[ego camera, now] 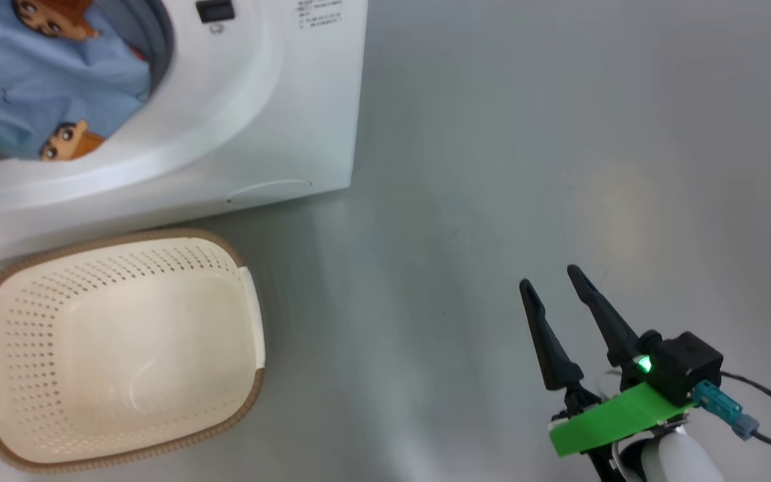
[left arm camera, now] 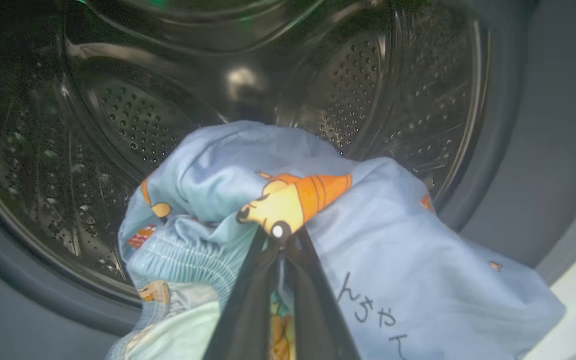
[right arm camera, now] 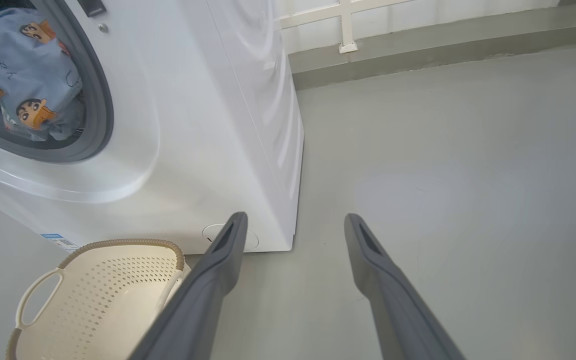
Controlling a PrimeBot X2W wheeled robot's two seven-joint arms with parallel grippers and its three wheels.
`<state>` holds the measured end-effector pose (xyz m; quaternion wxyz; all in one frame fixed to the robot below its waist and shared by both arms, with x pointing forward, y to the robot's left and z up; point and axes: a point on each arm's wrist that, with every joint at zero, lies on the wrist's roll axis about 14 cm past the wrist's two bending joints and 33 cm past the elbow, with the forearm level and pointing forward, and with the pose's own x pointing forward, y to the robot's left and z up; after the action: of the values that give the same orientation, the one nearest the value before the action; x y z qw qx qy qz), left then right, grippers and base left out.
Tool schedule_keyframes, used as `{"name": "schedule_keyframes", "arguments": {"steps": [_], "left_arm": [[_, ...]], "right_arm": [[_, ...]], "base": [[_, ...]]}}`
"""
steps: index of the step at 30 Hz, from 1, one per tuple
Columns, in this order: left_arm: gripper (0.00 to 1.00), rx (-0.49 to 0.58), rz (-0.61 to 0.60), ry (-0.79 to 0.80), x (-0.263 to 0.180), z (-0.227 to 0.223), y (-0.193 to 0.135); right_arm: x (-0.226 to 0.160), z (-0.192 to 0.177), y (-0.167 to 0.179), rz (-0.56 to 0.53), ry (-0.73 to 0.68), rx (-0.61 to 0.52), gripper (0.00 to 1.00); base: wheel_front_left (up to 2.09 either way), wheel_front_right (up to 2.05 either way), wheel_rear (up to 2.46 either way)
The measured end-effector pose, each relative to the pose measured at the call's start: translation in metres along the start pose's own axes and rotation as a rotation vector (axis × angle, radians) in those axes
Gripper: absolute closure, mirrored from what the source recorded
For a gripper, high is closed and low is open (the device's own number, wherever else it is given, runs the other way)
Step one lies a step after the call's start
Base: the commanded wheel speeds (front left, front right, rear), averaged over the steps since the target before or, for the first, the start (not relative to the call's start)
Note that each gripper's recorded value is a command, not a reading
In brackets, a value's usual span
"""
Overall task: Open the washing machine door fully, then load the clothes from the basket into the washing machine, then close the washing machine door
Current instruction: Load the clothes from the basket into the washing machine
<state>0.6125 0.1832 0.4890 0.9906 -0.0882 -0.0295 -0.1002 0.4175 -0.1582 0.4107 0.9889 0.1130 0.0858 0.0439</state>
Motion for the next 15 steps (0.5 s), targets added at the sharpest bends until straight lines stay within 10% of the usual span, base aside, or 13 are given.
{"name": "schedule_keyframes", "arguments": {"steps": [15], "left_arm": [[1.00,0.036,-0.003,0.339,0.054,-0.074,0.020]], "right_arm": [[0.020,-0.038,0.001,0.019,0.088,0.013,0.00]], "base": [[0.00,0.00,0.00]]}}
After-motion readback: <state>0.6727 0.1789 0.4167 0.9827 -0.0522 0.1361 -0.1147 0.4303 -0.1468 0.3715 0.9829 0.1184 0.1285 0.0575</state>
